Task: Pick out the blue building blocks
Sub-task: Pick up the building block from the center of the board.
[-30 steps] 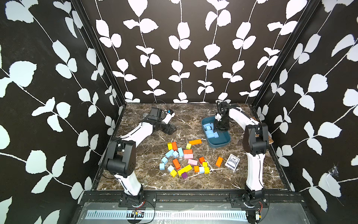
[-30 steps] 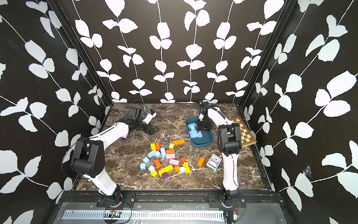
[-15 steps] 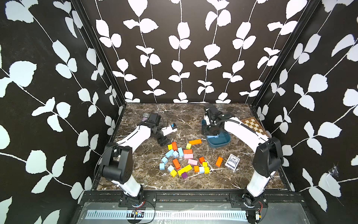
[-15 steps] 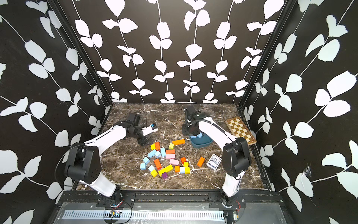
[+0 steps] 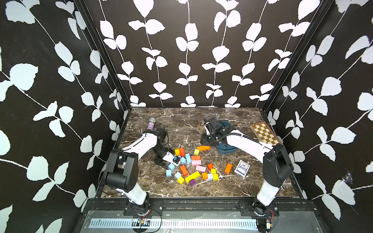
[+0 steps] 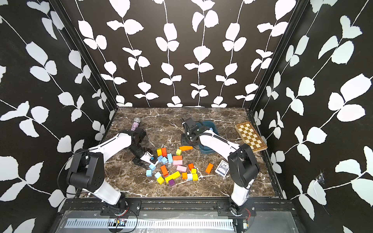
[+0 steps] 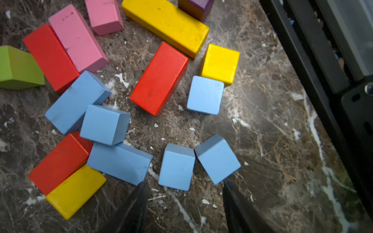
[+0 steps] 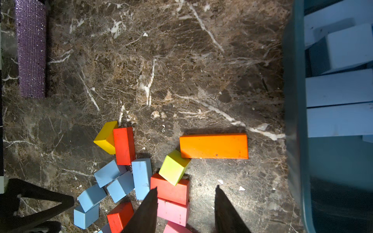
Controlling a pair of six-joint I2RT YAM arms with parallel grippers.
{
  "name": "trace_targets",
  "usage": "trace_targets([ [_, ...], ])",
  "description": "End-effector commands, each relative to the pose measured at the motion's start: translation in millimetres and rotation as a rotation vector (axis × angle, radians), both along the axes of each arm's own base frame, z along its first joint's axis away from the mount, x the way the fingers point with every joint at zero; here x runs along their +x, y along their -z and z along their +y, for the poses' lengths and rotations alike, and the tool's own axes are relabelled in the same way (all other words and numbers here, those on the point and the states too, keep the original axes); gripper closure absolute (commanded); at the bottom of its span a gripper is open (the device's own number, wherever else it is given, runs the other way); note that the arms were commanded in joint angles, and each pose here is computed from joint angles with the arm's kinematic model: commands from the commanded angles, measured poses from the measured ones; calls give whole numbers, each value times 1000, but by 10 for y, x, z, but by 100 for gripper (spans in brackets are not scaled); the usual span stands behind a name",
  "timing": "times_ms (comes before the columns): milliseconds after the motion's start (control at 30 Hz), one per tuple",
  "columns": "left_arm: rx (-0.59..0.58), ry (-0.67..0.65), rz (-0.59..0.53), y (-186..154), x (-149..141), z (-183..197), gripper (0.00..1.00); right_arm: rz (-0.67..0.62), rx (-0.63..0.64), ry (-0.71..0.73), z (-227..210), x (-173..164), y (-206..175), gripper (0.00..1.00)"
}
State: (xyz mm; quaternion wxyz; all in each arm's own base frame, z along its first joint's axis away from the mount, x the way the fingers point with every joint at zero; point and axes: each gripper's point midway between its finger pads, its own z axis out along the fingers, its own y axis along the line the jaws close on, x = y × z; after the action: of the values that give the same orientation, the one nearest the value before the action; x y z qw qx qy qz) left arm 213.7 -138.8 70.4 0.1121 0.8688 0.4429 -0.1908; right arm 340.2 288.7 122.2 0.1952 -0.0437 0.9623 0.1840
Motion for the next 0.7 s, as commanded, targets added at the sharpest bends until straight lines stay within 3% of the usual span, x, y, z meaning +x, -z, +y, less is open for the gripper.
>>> trace_targets([
  [0, -25, 176, -9, -14, -94, 25, 39, -57, 30, 29, 17, 8, -171, 55],
  [667, -5, 222, -52, 311, 87, -78, 46, -46, 24, 48, 73, -196, -10, 56],
])
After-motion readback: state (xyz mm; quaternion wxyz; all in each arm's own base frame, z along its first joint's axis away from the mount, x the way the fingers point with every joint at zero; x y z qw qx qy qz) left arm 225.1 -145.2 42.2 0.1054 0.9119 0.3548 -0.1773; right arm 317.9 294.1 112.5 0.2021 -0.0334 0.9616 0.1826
